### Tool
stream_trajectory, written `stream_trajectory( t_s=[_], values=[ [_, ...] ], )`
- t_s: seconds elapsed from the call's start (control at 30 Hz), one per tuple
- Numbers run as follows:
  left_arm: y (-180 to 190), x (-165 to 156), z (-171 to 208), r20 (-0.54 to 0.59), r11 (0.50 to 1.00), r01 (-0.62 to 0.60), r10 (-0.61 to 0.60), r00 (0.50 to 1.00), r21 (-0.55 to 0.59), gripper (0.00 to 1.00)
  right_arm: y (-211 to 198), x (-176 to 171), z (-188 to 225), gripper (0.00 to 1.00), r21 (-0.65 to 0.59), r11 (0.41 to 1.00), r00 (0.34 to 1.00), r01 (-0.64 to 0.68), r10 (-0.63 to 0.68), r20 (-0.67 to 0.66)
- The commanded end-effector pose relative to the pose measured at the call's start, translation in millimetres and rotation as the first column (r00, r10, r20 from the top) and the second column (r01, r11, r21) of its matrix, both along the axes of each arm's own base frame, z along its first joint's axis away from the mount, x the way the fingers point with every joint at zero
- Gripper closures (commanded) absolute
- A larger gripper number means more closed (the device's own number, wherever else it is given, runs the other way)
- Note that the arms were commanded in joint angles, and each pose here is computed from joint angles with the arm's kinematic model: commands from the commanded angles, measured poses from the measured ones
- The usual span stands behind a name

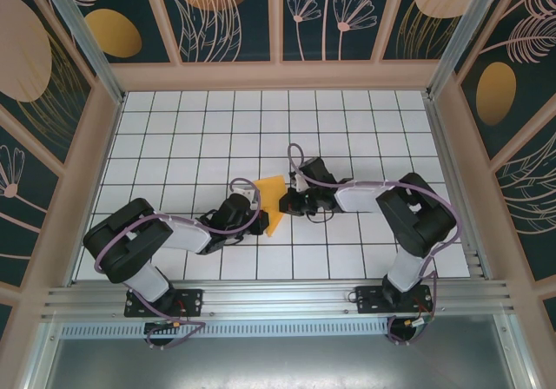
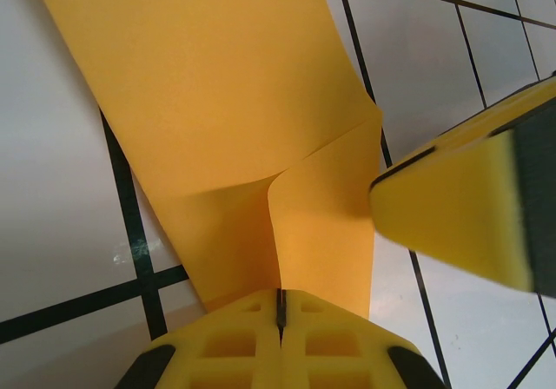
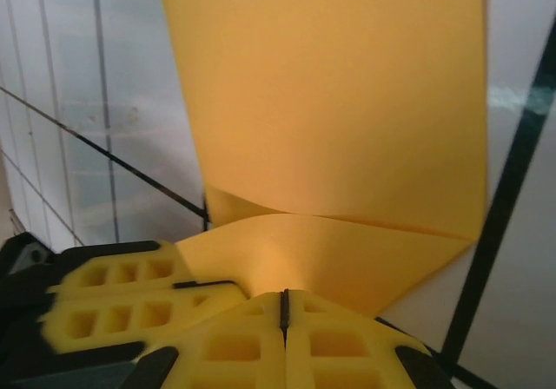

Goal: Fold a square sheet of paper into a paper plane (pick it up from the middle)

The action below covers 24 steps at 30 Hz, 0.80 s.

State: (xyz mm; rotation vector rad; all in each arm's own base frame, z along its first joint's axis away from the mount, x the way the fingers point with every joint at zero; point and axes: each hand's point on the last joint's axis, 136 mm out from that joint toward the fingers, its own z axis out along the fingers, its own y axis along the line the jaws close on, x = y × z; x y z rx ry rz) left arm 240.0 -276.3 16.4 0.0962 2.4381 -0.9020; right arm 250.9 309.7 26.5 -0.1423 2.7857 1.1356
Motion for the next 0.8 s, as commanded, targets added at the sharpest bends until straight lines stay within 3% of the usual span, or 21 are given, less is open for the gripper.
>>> stream_trajectory(
  t_s=[0.0,0.4,0.77],
  values=[
    [8.2,-11.2,-16.3,-0.062,0.999,0.006,-0.004,0.998,0.037,1.0,-9.3,-3.8,-26.6,0.93,-0.062,0.998,0.999,0.03,-0.033,-0.04],
    [9.9,-11.7,-18.1,-0.065,0.999,0.0,0.003,0.998,0.039,1.0,7.4,-17.5,19.7,0.92,0.056,0.998,0.999,-0.032,0.031,0.005],
    [8.1,-11.8,-17.9,-0.067,0.999,0.007,-0.005,0.998,0.036,1.0,4.2,-28.6,-20.3,0.93,0.01,1.0,0.998,0.01,-0.009,-0.061]
  ],
)
